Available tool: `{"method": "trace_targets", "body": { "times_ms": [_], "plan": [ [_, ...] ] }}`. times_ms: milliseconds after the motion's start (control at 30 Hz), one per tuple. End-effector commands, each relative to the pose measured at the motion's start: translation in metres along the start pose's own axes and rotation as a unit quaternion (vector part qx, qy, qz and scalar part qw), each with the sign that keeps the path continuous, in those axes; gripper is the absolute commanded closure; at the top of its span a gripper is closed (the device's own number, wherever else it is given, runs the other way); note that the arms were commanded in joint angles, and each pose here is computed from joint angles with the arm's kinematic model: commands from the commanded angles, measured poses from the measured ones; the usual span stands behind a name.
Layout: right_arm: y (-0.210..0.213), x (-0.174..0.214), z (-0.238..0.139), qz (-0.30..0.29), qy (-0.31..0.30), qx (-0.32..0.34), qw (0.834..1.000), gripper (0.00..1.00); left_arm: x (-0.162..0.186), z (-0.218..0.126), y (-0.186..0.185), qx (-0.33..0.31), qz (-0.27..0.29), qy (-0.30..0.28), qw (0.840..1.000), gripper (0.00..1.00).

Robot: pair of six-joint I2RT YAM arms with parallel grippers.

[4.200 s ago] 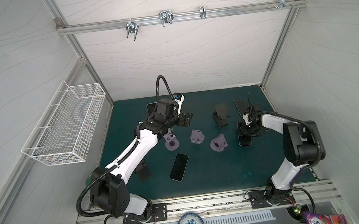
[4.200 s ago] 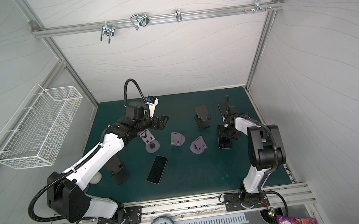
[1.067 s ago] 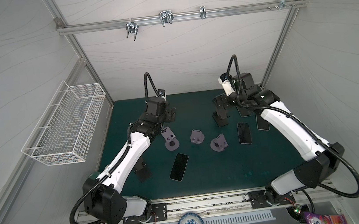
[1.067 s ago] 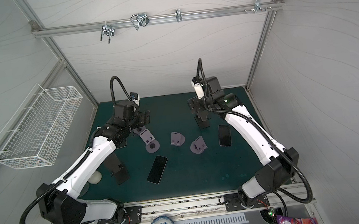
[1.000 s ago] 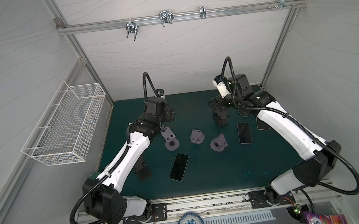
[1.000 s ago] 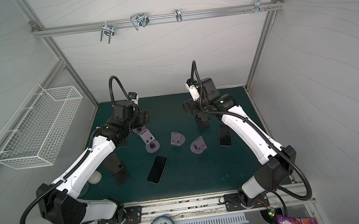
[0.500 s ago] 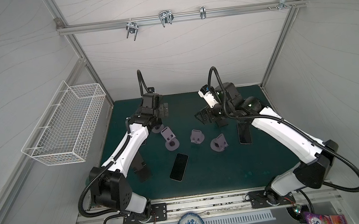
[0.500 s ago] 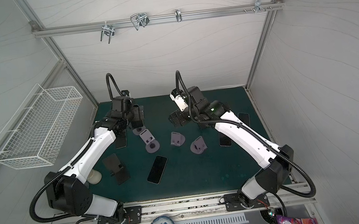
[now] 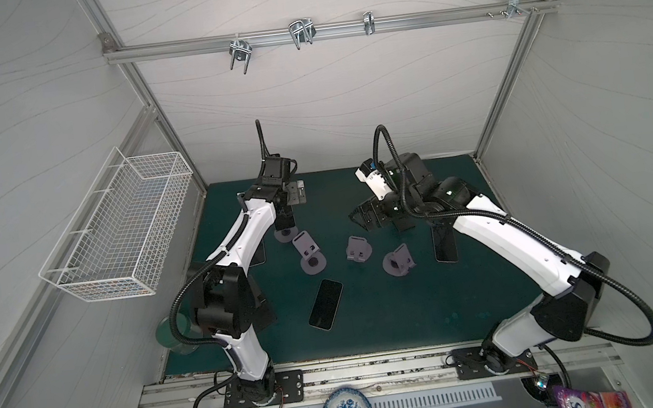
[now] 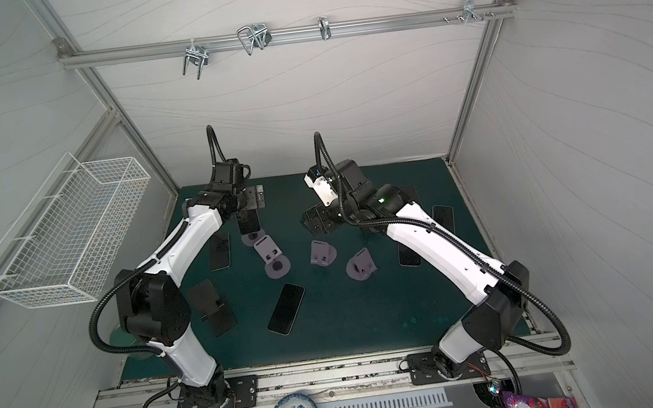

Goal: Remove the phone from the phone stand
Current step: 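Lift the right gripper away while the left gripper lowers toward the purple-framed phone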

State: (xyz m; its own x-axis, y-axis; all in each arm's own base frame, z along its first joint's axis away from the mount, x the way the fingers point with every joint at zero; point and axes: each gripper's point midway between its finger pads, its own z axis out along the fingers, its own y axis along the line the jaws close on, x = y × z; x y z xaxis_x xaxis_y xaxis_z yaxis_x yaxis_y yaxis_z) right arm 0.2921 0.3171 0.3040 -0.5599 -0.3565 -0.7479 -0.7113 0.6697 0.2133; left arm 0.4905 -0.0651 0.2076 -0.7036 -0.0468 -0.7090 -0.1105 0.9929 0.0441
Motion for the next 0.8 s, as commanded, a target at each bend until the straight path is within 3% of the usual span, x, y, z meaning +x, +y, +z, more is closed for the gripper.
{"method": "trace_targets", "body": {
  "times_ms": [0,767],
  "plan": [
    [0.014,-0.004,-0.004,-0.004,0.003,-0.019,1.0,0.09,-0.01,0.004,0.012,-0.008,-0.017,0.002,1.0,0.01],
    [0.018,-0.001,0.003,-0.003,0.014,-0.025,1.0,0.1,0.0,0.043,0.012,-0.011,-0.021,0.037,0.999,0.01]
  ]
}}
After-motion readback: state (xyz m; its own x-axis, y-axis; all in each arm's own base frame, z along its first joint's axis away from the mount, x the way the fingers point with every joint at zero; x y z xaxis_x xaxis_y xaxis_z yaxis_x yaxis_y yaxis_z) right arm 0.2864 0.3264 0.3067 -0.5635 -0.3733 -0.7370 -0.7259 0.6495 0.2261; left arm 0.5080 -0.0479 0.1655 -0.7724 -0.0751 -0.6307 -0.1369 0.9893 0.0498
